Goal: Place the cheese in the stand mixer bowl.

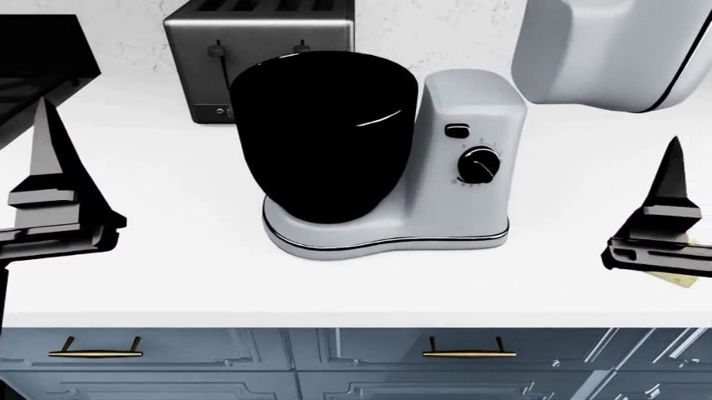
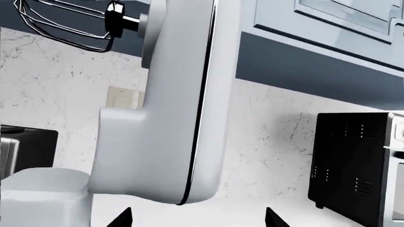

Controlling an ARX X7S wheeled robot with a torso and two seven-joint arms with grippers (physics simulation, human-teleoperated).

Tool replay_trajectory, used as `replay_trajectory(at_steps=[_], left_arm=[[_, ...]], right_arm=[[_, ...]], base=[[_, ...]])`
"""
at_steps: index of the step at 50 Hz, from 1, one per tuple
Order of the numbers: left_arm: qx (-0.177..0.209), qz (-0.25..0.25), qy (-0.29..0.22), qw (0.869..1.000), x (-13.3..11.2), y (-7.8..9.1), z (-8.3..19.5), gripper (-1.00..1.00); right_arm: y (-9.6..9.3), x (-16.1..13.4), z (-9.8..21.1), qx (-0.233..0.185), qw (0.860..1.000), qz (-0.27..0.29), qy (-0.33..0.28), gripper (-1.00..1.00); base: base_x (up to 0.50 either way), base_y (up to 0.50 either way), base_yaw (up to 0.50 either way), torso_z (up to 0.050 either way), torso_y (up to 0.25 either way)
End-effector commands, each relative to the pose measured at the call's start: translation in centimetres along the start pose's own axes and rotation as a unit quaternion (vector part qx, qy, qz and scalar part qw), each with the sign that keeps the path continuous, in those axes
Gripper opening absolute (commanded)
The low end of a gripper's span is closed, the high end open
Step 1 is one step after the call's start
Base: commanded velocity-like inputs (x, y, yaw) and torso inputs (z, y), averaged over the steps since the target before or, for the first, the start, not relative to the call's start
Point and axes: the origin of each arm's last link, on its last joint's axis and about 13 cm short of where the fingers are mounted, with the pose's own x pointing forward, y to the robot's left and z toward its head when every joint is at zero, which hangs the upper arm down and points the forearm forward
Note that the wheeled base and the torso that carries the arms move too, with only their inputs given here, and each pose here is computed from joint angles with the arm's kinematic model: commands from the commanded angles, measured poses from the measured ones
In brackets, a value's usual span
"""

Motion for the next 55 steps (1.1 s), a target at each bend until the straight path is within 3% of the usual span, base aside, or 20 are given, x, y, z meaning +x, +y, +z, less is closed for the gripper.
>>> replay_trajectory(at_steps=[1, 6, 12, 15, 17, 23, 37, 38, 55], left_arm=[[-0.002, 0.006, -0.012, 1.000, 0.1, 0.2, 0.0, 1.00], [-0.001, 0.007, -0.012, 1.000, 0.2, 0.2, 0.0, 1.00], [0.000, 0.006, -0.011, 1.000, 0.2, 0.2, -0.2, 1.00], [-0.001, 0.006, -0.011, 1.000, 0.2, 0.2, -0.2, 1.00], [0.000, 0.006, -0.010, 1.000, 0.1, 0.2, -0.2, 1.00], [-0.001, 0.006, -0.011, 1.000, 0.2, 0.3, -0.2, 1.00], [0.000, 0.006, -0.012, 1.000, 0.3, 0.2, -0.1, 1.00], [0.000, 0.006, -0.012, 1.000, 0.3, 0.2, 0.0, 1.00], [0.001, 0.005, -0.009, 1.000, 0.2, 0.2, -0.2, 1.00]], right_arm=[[-0.5, 1.2, -1.1, 0.016, 0.995, -0.003, 0.100, 1.00], [-0.8, 1.8, -1.9, 0.020, 0.986, 0.004, 0.164, 1.00], [-1.4, 2.5, -2.9, 0.038, 0.979, 0.001, 0.198, 1.00], [-1.5, 2.8, -3.6, 0.025, 0.977, 0.005, 0.213, 1.00], [-1.5, 3.0, -4.0, 0.043, 0.974, 0.008, 0.224, 1.00], [-1.7, 3.7, -4.9, 0.031, 0.966, -0.002, 0.257, 1.00], [-2.4, 4.1, -6.4, 0.032, 0.955, -0.021, 0.295, 1.00], [-2.4, 4.1, -6.6, 0.030, 0.949, -0.026, 0.313, 1.00], [-2.5, 5.5, -8.1, 0.016, 0.936, -0.007, 0.352, 1.00]], base=[[0.00, 0.00, 0.00, 0.000, 0.000], [0.00, 0.00, 0.00, 0.000, 0.000], [0.00, 0.00, 0.00, 0.000, 0.000], [0.00, 0.00, 0.00, 0.000, 0.000], [0.00, 0.00, 0.00, 0.000, 0.000], [0.00, 0.00, 0.00, 0.000, 0.000], [0.00, 0.00, 0.00, 0.000, 0.000], [0.00, 0.00, 0.00, 0.000, 0.000], [0.00, 0.00, 0.00, 0.000, 0.000]])
